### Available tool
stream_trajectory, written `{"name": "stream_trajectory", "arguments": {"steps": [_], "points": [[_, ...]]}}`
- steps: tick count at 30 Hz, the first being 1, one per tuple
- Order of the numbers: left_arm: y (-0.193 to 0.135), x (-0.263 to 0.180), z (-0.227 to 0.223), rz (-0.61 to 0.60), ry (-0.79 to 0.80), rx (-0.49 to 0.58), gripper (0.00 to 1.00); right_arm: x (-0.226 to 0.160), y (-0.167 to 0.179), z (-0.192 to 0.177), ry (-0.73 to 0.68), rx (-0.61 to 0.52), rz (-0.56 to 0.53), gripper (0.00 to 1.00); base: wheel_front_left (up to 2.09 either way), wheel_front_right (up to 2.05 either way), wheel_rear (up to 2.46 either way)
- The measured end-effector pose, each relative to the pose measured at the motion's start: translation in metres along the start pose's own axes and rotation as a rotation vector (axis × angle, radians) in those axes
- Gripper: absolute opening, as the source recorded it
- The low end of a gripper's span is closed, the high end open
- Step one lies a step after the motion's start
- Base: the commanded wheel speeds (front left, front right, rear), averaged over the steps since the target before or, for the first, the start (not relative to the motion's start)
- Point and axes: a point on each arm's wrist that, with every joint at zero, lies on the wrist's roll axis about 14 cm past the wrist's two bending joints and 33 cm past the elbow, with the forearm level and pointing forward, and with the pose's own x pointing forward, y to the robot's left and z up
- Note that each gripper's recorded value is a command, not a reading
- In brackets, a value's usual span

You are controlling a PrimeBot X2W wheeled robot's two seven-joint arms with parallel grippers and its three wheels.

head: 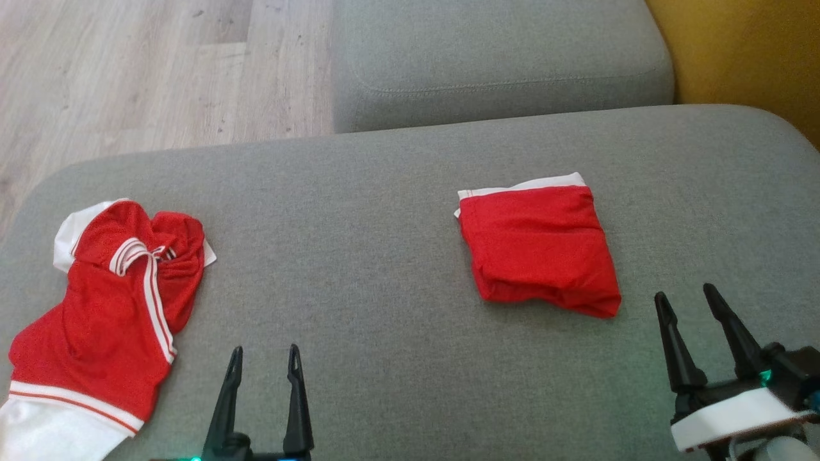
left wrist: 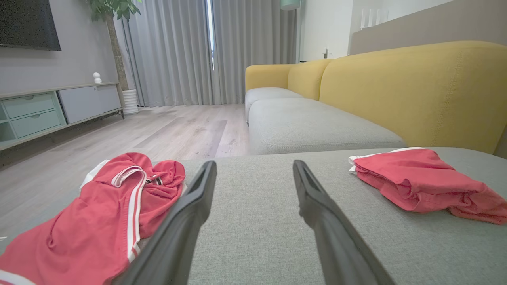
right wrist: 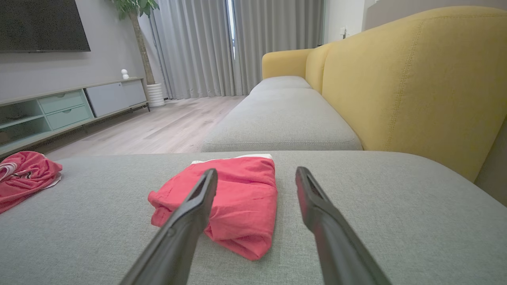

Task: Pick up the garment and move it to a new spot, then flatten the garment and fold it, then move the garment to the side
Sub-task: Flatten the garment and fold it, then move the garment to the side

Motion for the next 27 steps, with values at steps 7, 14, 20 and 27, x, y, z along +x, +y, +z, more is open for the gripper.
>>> {"name": "stream_trajectory", "arguments": {"steps": [7, 14, 20, 27], "points": [[-0.0013, -0.0013, 0.002, -0.016, -0.01, 0.002, 1.0, -0.0051, 0.0016, 0.0017, -0.009, -0.012, -0.003, 1.0, 0.0, 0.0, 0.0], [0.0036, -0.0037, 0.0008, -0.003, -0.007, -0.001, 1.0, -0.0073, 0.0024, 0.0016, -0.009, -0.015, -0.002, 1.0, 0.0, 0.0, 0.0], [0.0039, -0.0087, -0.0024, 0.001, 0.004, -0.007, 1.0, -0.0071, 0.0037, 0.0017, -0.009, -0.017, 0.002, 1.0, 0.0, 0.0, 0.0], [0.0037, -0.0091, -0.0008, 0.003, -0.002, -0.007, 1.0, -0.0071, 0.0044, 0.0006, -0.006, -0.017, 0.005, 1.0, 0.0, 0.0, 0.0]]}}
